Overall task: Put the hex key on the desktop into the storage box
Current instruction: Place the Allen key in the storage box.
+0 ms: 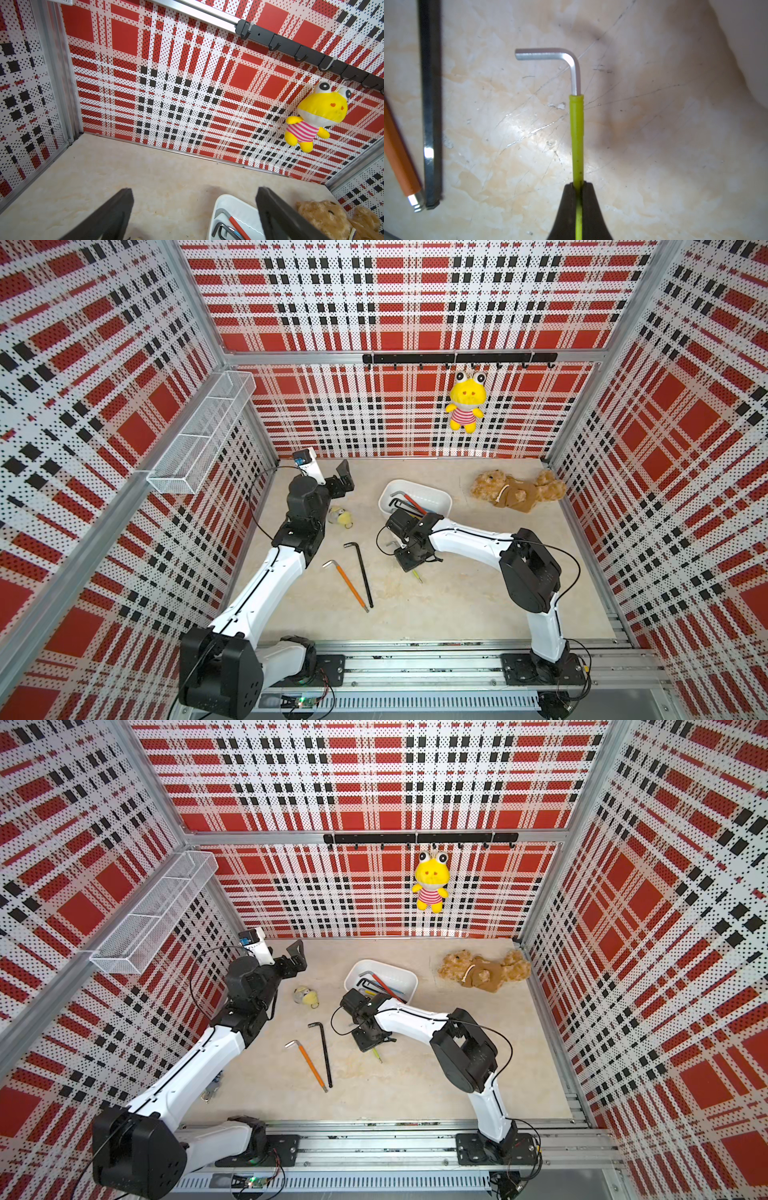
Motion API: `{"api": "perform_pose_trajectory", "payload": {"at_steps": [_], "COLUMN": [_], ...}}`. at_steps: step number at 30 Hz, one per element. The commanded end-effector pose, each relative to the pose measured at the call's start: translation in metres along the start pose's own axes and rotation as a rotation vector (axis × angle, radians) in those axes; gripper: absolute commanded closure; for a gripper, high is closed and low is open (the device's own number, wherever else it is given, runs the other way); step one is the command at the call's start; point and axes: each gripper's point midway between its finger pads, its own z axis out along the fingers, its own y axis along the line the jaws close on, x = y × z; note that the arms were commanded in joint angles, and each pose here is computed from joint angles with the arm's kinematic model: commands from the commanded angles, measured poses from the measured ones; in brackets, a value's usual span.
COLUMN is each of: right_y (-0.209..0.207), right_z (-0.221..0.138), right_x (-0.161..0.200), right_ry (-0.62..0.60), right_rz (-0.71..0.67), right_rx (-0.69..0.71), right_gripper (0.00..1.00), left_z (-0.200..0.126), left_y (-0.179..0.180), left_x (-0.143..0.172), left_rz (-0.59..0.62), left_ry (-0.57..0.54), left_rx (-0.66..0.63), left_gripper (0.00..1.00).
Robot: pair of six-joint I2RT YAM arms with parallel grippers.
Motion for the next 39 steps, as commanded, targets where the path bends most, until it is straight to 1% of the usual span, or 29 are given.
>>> {"api": "perform_pose_trajectory", "payload": {"at_steps": [1, 6, 10, 13, 15, 19, 21, 25, 29, 34, 39], "right_y": [-0.008, -0.044, -0.074, -0.085, -0.092, -0.107, -0.112, -0.126, -0.135, -0.143, -0.154], "right_z": [-0.038, -0.078, -0.104, -0.112, -0.111, -0.095, -0.081, -0.051, -0.022, 0.001, 0.021], "right_x": [-0.030, -0.065, -0.094, -0.111, -0.120, -0.135, -0.141, -0.149, -0.152, -0.154, -0.146], "right_ry": [-0.120, -0.238, -0.328, -0.376, -0.385, -0.369, -0.352, -0.300, -0.245, -0.208, -0.144], "right_rz": [-0.057, -0.081, -0.136, -0.203, -0.240, -0.266, -0.272, -0.266, -0.261, -0.245, -0.200], "right_rx": [-0.019, 0.012, 0.061, 0.107, 0.132, 0.151, 0.148, 0.191, 0.211, 0.202, 0.198], "right_gripper": [1.00, 1.00, 1.00, 1.00, 1.00, 1.00, 1.00, 1.00, 1.00, 1.00, 1.00], "left_z": [-0.006, -0.007, -0.007, -0.007, -0.006, -0.006, -0.006, -0.006, -0.005, -0.005, -0.005], "left_y": [-0.001, -0.001, -0.001, -0.001, -0.003, -0.003, -0.003, -0.004, -0.004, -0.003, -0.003], "left_x": [-0.015, -0.016, -0.016, -0.016, -0.015, -0.015, -0.015, -0.013, -0.012, -0.013, -0.012], "left_rz": [0.011, 0.010, 0.009, 0.005, 0.004, 0.004, 0.004, 0.006, 0.009, 0.010, 0.011], "left_ry": [-0.036, -0.038, -0.038, -0.040, -0.037, -0.037, -0.036, -0.030, -0.025, -0.029, -0.025], "left_rx": [-0.003, 0.001, 0.001, 0.006, 0.013, 0.015, 0.015, 0.020, 0.019, 0.013, 0.012], "left_gripper": [0.01, 0.01, 0.01, 0.01, 0.01, 0.01, 0.01, 0.01, 0.01, 0.01, 0.01]}}
